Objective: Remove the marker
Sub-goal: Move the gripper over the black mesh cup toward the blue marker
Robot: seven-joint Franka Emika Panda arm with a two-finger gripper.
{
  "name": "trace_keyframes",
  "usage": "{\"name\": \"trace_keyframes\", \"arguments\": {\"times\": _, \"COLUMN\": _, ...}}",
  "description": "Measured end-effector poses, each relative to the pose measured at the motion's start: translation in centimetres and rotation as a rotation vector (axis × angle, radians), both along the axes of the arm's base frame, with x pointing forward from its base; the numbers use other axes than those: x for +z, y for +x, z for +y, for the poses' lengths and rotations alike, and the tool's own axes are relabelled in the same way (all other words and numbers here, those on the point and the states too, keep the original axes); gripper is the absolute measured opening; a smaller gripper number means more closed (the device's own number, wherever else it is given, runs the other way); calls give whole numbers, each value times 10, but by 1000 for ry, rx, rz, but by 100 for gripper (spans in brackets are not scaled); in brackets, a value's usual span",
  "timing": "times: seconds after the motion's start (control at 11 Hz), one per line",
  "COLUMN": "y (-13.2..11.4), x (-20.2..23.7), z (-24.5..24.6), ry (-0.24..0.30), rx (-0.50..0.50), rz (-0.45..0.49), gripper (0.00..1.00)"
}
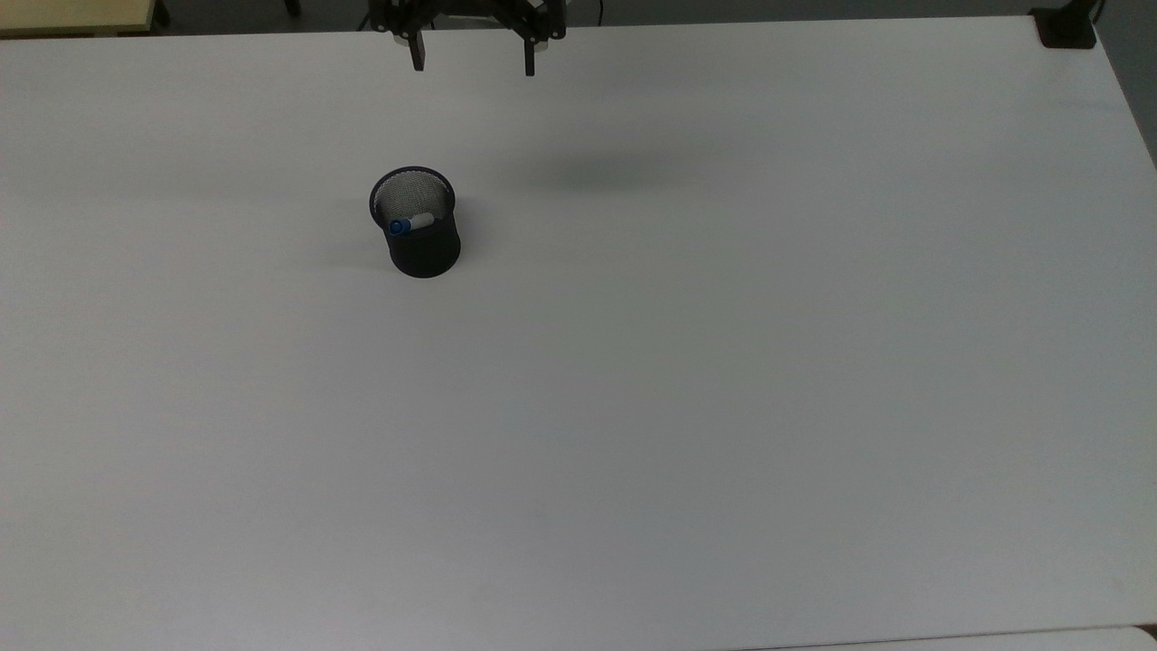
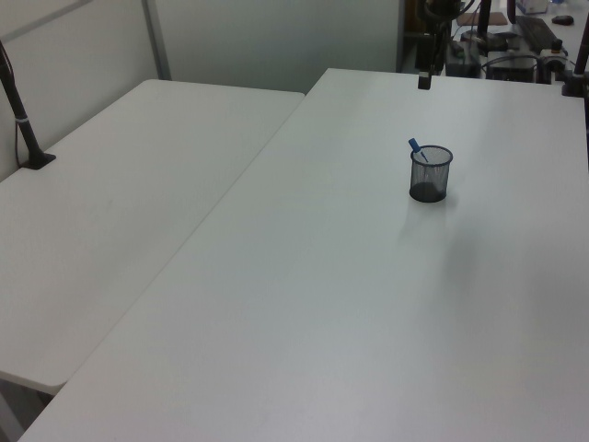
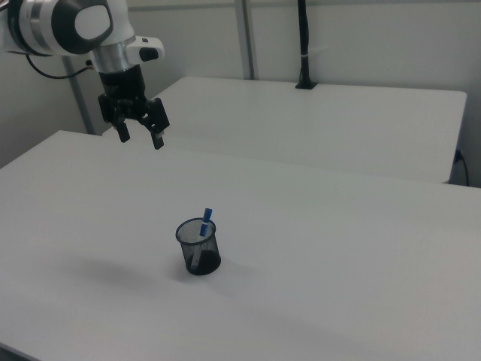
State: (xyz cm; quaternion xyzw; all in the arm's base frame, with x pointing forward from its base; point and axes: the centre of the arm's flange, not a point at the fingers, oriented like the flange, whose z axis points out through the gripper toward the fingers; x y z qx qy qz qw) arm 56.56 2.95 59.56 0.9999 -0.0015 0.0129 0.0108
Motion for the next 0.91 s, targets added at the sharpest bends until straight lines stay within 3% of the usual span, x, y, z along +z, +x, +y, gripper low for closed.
{"name": "trace_keyframes", "arguments": {"times": 0.91, "y": 0, "x": 2, "z": -7, "ry": 0, "rx": -13, "rz": -2, "gripper": 100}}
